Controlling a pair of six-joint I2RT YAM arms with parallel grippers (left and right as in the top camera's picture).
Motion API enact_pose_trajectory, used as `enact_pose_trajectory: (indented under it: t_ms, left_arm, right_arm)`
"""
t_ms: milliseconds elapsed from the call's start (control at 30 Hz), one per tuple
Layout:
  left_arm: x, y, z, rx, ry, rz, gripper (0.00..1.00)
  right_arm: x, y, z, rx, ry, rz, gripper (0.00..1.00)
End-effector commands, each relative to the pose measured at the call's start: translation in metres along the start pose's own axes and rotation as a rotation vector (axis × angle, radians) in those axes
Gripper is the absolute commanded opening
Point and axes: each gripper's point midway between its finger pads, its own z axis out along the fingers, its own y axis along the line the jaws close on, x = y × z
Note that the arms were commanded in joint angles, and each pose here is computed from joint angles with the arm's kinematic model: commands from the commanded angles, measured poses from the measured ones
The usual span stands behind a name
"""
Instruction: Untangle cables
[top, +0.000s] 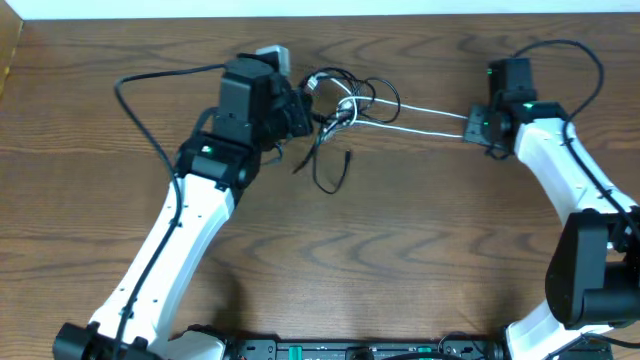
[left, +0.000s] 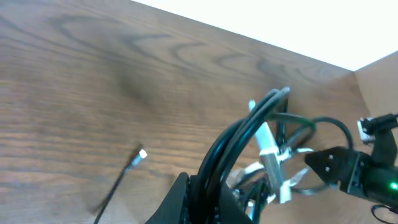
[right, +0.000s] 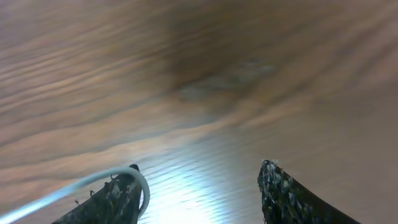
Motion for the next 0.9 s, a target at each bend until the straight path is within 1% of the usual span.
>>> enact_pose_trajectory:
  t_ms: [0,267,500,667,767,800,867]
  left_arm:
    - [-0.023,0.011,-0.015,-0.060,-0.091,0.003,0.07]
    - [-0.034,0.031,-0.020,-0.096,-0.117,-0.027,0.08]
    - [-0.037,0.039,-0.022,-0.112,-0.123,-0.038,0.08]
    - [-0.038,0.040,-0.022,-0.123,-0.123,0.018,0.08]
    - [-0.040,0.045,-0.023,-0.150,-0.135,0.017,0.08]
    - [-0.040,0.045,-0.023,-0.149,-0.136,0.017,0.08]
    - [-0.040,0.045,-0.023,-0.149,-0.135,0.017,0.08]
  right_arm:
    - [0.000,-0.047,0.008,0.168,0.002,0.049,0.55]
    - [0.006,-0.100,0.011,0.231,0.060,0.154,0.55]
    - [0.010,-0.129,0.013,0.208,0.095,0.247,0.55]
    - [0.012,-0.146,0.013,0.219,0.103,0.289,0.56]
    - [0.015,-0.150,0.014,0.181,0.120,0.323,0.56]
    - [0.014,-0.142,0.016,0.104,0.132,0.332,0.58]
    - [0.014,-0.137,0.016,0.060,0.139,0.303,0.58]
